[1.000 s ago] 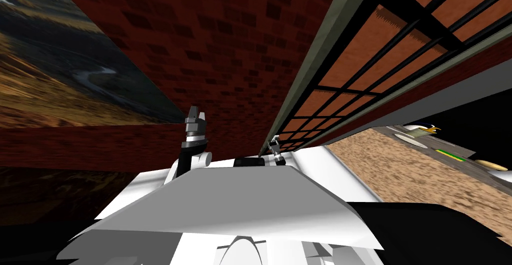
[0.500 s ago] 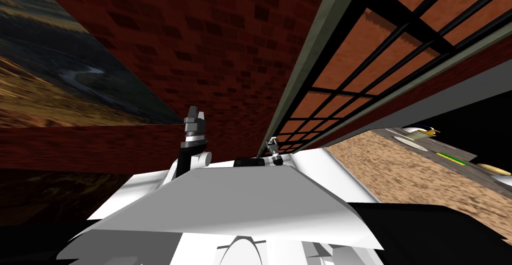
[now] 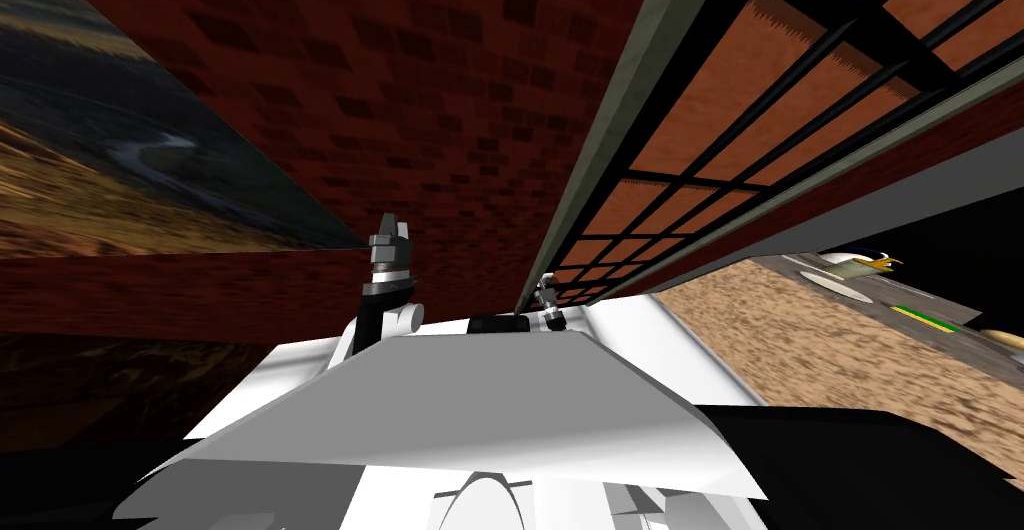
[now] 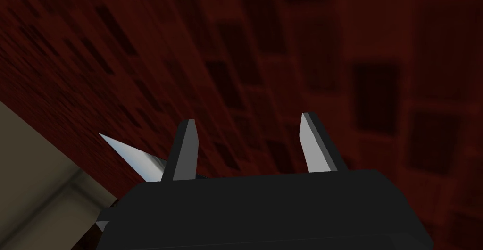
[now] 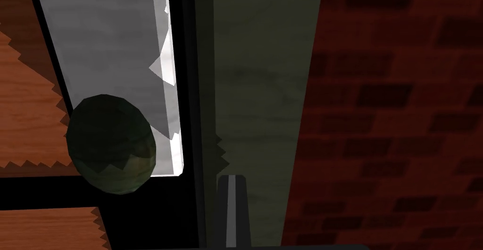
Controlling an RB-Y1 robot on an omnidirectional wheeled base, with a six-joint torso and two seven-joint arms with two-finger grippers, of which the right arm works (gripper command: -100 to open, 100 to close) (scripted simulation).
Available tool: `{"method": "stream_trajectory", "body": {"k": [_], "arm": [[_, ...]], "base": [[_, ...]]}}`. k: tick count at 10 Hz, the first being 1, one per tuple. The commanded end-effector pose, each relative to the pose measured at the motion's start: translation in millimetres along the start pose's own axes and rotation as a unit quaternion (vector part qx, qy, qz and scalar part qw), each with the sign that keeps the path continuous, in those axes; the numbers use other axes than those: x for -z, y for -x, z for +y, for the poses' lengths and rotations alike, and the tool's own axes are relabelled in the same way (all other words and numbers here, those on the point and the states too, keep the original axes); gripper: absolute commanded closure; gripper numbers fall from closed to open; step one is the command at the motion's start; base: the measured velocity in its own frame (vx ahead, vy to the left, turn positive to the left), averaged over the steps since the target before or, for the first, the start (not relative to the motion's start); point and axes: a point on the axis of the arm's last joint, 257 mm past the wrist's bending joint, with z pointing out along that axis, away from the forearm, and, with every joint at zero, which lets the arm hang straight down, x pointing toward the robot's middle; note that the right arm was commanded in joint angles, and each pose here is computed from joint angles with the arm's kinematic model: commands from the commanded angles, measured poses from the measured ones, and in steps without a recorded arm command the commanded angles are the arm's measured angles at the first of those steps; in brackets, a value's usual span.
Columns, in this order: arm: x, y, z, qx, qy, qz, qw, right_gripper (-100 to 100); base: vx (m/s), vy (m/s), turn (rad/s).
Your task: Pull the door open
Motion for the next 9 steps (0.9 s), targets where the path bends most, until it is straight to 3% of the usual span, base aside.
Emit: {"method": "stream_trajectory", "body": {"k": [1, 2, 3, 6, 9], "arm": [[0.0, 0.0, 0.0, 0.0, 0.0, 0.0, 1.0, 100], [0.0, 0.0, 0.0, 0.0, 0.0, 0.0, 1.0, 100], [6.3, -1.8, -19.7, 0.007, -0.005, 0.004, 1.0, -100], [16.2, -2.9, -50.8, 0.013, -0.018, 0.007, 0.9997, -100], [28.3, -2.1, -87.0, 0.011, -0.039, 0.008, 0.9992, -100]], "base": [[0.0, 0.0, 0.0], [0.0, 0.0, 0.0], [-0.074, 0.08, 0.155], [-0.115, 0.137, 0.098], [-0.135, 0.028, 0.088]]}}
